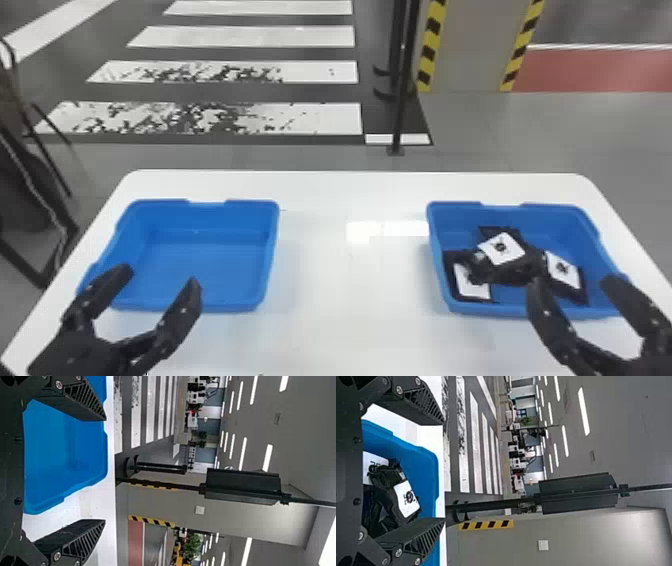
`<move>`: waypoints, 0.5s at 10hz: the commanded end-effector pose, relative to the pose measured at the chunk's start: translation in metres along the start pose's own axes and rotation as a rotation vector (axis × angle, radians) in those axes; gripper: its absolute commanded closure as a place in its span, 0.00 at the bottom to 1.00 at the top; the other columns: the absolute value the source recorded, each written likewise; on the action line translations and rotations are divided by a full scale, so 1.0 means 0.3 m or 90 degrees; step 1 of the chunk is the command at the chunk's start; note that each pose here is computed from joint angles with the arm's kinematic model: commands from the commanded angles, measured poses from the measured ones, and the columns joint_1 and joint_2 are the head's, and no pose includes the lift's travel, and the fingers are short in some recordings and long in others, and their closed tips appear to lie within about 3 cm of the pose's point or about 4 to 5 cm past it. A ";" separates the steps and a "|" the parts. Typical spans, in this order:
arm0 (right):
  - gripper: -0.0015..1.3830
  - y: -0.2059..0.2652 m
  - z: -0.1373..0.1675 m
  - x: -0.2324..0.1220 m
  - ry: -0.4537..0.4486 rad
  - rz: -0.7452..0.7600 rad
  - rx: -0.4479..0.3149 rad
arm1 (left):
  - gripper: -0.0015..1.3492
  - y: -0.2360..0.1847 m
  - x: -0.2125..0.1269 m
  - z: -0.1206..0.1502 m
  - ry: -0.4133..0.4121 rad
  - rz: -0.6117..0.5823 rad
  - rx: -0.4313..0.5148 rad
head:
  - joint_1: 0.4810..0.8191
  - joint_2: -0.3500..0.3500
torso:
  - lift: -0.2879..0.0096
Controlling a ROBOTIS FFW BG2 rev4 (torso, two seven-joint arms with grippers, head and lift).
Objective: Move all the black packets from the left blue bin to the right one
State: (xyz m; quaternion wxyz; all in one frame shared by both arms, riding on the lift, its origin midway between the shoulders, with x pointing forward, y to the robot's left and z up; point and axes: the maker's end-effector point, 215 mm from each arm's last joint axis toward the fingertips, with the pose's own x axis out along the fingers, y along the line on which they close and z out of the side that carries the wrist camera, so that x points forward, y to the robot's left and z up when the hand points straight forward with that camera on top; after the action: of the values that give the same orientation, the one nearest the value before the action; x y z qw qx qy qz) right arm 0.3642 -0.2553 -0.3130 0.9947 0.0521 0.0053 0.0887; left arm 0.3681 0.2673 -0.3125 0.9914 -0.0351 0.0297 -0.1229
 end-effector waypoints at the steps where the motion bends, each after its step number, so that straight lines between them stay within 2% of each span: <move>1: 0.13 -0.001 0.000 0.001 -0.001 0.000 0.003 | 0.10 -0.002 0.002 -0.001 0.000 0.001 -0.004 | 0.63 0.53 | 0.50; 5: 0.14 -0.004 0.003 0.000 -0.005 -0.002 0.018 | 0.10 -0.004 0.002 -0.002 0.000 -0.001 -0.007 | 0.63 0.52 | 0.50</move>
State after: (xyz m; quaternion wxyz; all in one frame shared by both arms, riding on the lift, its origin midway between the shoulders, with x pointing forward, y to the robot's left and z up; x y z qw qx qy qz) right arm 0.3644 -0.2565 -0.3128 0.9941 0.0654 0.0030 0.0869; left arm 0.3684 0.2665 -0.3130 0.9911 -0.0392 0.0305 -0.1236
